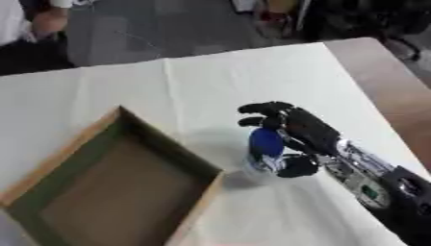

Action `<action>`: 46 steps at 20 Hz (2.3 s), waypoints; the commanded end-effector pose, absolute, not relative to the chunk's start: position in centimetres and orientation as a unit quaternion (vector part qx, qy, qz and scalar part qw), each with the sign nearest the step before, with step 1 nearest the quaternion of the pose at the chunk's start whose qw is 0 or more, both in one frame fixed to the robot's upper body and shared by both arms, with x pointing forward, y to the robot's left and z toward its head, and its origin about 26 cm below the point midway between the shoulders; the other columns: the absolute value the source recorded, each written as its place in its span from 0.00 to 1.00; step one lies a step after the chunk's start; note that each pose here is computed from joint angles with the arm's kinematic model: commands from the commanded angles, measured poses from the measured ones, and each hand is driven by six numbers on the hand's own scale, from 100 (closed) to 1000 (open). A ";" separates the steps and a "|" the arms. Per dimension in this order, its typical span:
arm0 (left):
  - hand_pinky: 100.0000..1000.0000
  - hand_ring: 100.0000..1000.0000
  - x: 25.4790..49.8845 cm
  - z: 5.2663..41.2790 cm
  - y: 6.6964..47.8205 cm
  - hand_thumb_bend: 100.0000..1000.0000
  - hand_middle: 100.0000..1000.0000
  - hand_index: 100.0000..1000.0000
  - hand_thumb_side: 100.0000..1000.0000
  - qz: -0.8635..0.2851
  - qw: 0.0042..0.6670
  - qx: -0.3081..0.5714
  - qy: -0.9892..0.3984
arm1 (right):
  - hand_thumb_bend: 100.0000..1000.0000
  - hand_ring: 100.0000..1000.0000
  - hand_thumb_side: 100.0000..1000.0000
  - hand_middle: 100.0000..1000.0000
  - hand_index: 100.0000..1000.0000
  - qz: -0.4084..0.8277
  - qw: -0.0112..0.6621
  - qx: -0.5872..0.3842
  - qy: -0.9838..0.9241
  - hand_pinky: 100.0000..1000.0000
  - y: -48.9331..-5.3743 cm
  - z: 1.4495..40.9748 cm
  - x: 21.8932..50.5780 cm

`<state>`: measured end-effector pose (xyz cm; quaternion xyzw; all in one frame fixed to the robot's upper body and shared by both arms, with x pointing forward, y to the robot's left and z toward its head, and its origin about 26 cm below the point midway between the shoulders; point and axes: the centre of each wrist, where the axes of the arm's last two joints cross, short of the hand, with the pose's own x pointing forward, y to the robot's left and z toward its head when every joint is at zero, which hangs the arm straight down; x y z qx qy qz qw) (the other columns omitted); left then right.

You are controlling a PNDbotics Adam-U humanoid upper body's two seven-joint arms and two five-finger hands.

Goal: Pick up objects on the table and place them in the box.

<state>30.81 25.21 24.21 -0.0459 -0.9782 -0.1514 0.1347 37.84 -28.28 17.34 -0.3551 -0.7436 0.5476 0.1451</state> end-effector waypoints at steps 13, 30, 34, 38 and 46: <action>0.54 0.74 30.6 25.2 25.0 0.00 0.97 0.86 0.79 -0.158 0.118 -0.052 -0.979 | 0.05 0.81 0.99 0.86 0.84 0.562 0.128 -0.361 -0.733 0.76 -28.2 17.8 38.1; 0.54 0.74 30.6 25.4 24.9 0.00 0.97 0.86 0.78 -0.160 0.115 -0.056 -0.979 | 0.05 0.81 1.00 0.86 0.84 0.569 0.123 -0.371 -0.724 0.77 -28.7 17.9 38.2; 0.54 0.74 30.7 25.5 24.8 0.00 0.97 0.86 0.78 -0.160 0.112 -0.058 -0.979 | 0.05 0.81 1.00 0.86 0.84 0.566 0.121 -0.377 -0.723 0.77 -29.1 18.4 38.4; 0.54 0.74 30.7 25.7 24.6 0.00 0.97 0.86 0.78 -0.159 0.109 -0.061 -0.979 | 0.05 0.81 0.99 0.86 0.84 0.563 0.119 -0.380 -0.724 0.76 -29.3 18.8 38.4; 0.54 0.74 30.7 25.9 24.5 0.00 0.97 0.86 0.78 -0.160 0.106 -0.064 -0.979 | 0.10 0.81 0.94 0.89 0.87 0.568 0.139 -0.378 -0.718 0.58 -29.7 18.7 38.5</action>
